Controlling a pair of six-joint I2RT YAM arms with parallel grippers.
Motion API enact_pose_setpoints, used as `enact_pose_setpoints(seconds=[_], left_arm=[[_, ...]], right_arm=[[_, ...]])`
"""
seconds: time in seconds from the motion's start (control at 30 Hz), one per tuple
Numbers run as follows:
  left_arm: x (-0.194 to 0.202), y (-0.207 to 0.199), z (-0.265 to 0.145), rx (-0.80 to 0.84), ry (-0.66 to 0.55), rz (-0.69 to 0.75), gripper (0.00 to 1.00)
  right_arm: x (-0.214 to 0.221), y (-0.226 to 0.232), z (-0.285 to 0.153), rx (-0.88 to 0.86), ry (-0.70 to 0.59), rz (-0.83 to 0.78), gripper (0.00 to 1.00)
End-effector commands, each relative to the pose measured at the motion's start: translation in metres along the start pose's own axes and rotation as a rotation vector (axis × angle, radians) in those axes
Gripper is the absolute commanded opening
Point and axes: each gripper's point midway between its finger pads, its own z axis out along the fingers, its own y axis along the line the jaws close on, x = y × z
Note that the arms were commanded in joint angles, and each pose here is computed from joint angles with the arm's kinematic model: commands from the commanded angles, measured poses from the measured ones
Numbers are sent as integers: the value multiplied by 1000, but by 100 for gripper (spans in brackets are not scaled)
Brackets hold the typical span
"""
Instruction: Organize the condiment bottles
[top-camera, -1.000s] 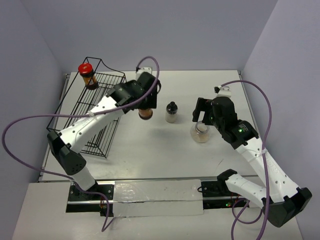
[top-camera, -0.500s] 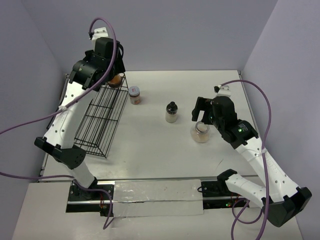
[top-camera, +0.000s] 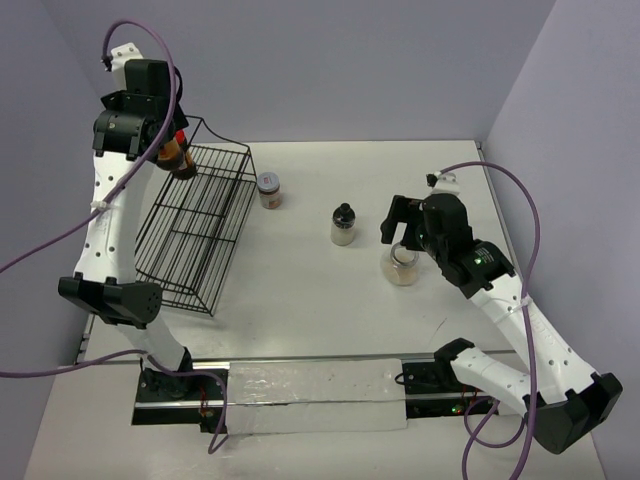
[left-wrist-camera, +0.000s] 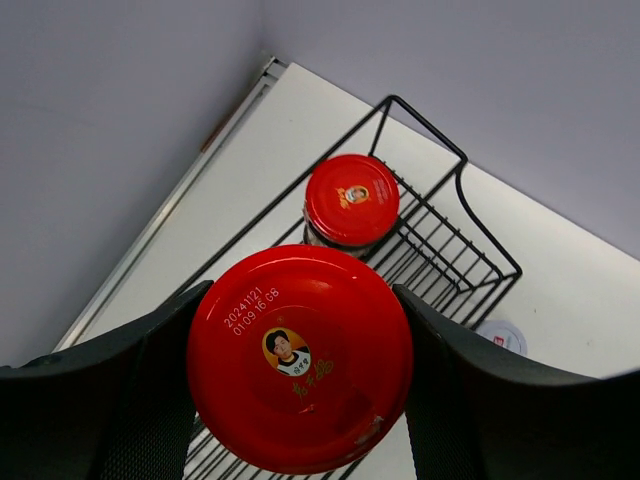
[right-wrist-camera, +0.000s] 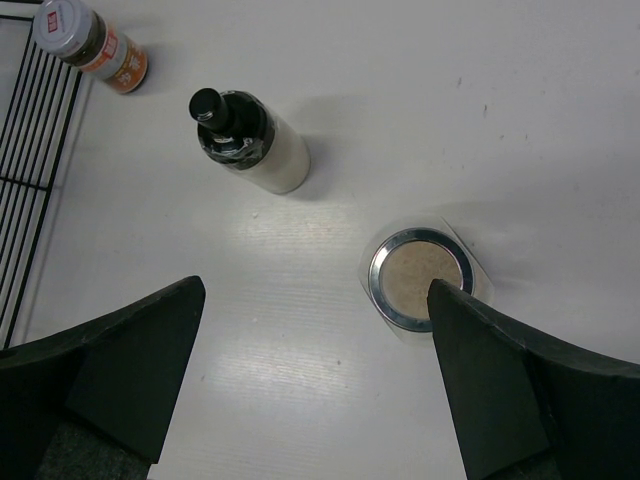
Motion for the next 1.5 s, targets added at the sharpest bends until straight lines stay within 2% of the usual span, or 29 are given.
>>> enact_pose_setpoints(seconds=[0.0, 0.33, 0.9, 1.37, 1.43, 1.47], left_arm=[[-53, 0, 1, 31, -152, -117, 10], [-46, 19, 30, -6, -126, -161, 10], [5, 26, 66, -87, -62, -133, 10], [42, 32, 76, -96, -65, -191, 11], [45, 36, 76, -116, -63, -200, 24], [46, 37, 76, -117, -61, -200, 40]], right_arm=[[-5, 5, 2, -27, -28, 25, 100], [-2, 9, 9, -32, -7, 17, 100], [4, 11, 18, -37, 19, 6, 100], [-2, 13, 11, -42, 19, 18, 100], [-4, 13, 11, -40, 18, 23, 100], [-4, 13, 11, -37, 20, 25, 100]])
